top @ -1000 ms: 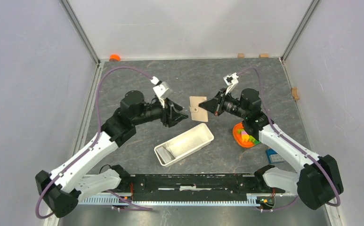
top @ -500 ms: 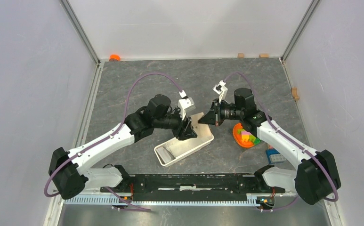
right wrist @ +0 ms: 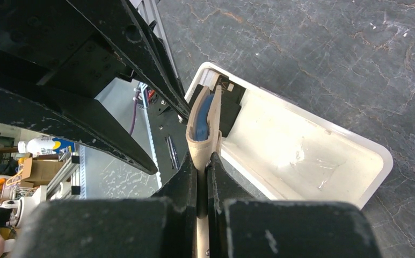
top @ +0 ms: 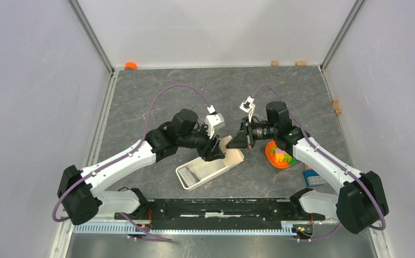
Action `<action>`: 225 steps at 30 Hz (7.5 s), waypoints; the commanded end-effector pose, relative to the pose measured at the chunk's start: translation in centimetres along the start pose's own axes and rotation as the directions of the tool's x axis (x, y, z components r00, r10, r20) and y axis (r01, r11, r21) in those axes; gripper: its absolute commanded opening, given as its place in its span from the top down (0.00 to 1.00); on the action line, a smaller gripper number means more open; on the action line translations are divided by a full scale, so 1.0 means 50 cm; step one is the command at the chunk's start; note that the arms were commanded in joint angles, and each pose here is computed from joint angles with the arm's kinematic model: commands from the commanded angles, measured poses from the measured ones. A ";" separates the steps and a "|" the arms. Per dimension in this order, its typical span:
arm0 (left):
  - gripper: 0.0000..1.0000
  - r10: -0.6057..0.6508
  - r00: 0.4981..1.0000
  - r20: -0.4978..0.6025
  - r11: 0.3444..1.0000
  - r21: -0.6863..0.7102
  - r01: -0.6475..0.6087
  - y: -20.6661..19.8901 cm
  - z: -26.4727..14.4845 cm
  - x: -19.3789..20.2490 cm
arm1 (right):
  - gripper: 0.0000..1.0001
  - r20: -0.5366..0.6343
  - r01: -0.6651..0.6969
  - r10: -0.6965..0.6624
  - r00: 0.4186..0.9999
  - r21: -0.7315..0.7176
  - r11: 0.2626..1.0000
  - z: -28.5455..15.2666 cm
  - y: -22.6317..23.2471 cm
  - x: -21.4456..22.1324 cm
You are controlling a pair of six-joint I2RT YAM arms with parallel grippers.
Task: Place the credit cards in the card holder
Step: Open the card holder at the center of the board.
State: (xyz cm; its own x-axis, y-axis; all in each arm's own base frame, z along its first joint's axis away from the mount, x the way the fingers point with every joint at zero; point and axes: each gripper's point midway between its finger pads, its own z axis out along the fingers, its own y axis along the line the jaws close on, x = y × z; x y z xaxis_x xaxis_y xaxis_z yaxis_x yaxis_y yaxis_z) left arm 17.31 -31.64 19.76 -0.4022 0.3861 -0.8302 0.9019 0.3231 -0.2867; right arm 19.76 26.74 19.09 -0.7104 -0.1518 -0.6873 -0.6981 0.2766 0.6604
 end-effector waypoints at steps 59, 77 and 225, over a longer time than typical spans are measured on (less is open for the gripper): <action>0.28 -0.041 0.979 0.199 0.945 -0.310 0.102 0.017 -0.053 -0.100 | 1.00 0.242 0.164 -0.296 0.924 0.448 0.879 -0.084 -0.069 -0.109; 0.00 -0.337 0.875 0.349 0.870 -0.240 0.431 0.041 -0.002 -0.063 | 1.00 0.341 0.302 -0.370 0.864 0.238 0.923 -0.092 0.060 -0.117; 0.98 -0.712 0.702 0.012 0.642 -0.391 0.659 0.494 0.005 0.098 | 0.47 -0.008 0.048 -0.091 0.996 0.896 0.441 0.122 -0.486 -0.077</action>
State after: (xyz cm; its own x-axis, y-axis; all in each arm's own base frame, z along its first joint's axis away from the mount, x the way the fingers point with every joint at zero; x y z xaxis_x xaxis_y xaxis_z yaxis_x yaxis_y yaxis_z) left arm 36.42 -23.24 7.61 -0.9477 0.0021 -0.3191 0.2109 0.7546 -0.6214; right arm 39.06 27.97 3.97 -0.6386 -0.2156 -0.7388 -0.3303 0.9438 0.0101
